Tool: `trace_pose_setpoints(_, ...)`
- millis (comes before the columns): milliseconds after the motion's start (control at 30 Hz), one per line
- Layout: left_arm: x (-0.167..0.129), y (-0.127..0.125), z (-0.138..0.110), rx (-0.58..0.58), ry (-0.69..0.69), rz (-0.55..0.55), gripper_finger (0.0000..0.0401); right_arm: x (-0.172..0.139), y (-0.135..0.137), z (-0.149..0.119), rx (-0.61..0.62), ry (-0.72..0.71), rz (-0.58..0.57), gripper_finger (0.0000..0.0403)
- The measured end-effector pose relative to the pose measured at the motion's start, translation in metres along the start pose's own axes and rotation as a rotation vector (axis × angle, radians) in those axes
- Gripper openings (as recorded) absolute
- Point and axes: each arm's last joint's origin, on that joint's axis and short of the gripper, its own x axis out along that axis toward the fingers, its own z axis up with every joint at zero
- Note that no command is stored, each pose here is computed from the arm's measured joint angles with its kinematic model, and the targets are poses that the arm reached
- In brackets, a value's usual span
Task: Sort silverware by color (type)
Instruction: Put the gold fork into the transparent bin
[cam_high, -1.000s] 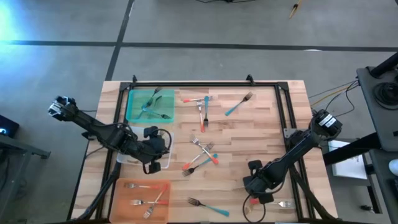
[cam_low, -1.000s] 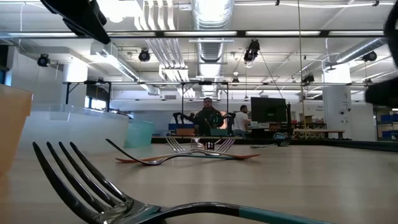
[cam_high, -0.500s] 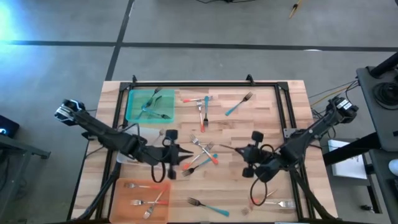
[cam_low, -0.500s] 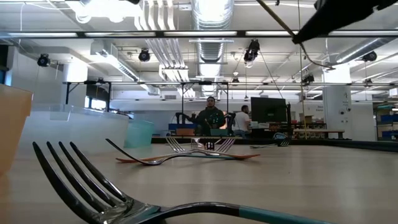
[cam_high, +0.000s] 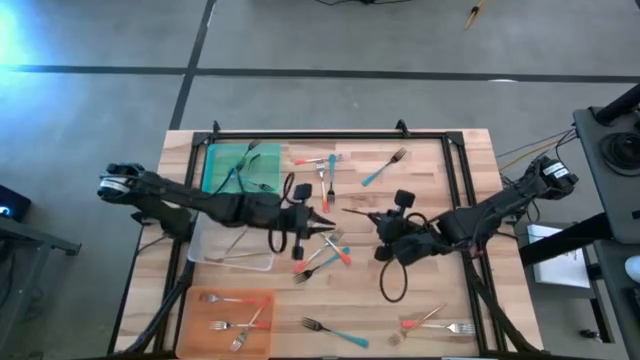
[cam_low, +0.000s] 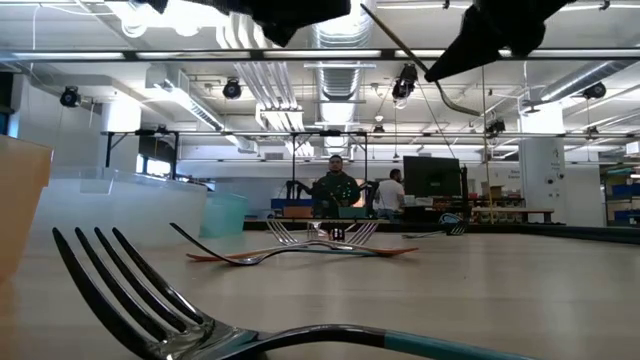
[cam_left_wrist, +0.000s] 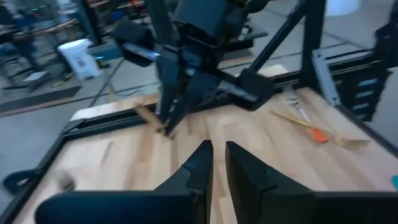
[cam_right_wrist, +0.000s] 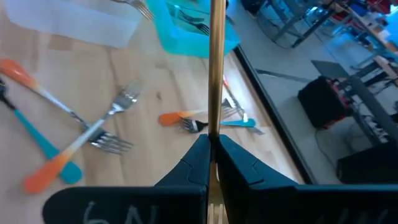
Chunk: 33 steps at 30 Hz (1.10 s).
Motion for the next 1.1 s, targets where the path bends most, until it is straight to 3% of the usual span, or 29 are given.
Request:
trace_pose_setpoints(400, 0.039, 0.058, -0.046, -0.049, -0.043, -0.053, 0.0027, 0.023, -0.03, 0.002, -0.034, 0.06, -0.106, 0.0009)
trace_pose_setpoints(600, 0.054, 0.067, -0.059, -0.06, -0.084, 0.003, 0.0027, 0.033, -0.044, 0.001, -0.086, 0.097, -0.149, 0.0009)
trace_pose_setpoints(767, 0.066, 0.076, -0.061, -0.08, -0.007, 0.198, 0.0027, 0.037, -0.059, 0.001, -0.115, 0.117, -0.183, 0.0009)
trace_pose_setpoints(900, 0.073, 0.081, -0.057, -0.15, 0.088, 0.2, 0.0027, 0.035, -0.074, 0.002, -0.094, 0.117, -0.203, 0.0011)
trace_pose_setpoints(1100, 0.074, 0.092, -0.047, -0.111, 0.082, 0.189, 0.0027, 0.029, -0.095, 0.003, -0.028, 0.093, -0.18, 0.0012)
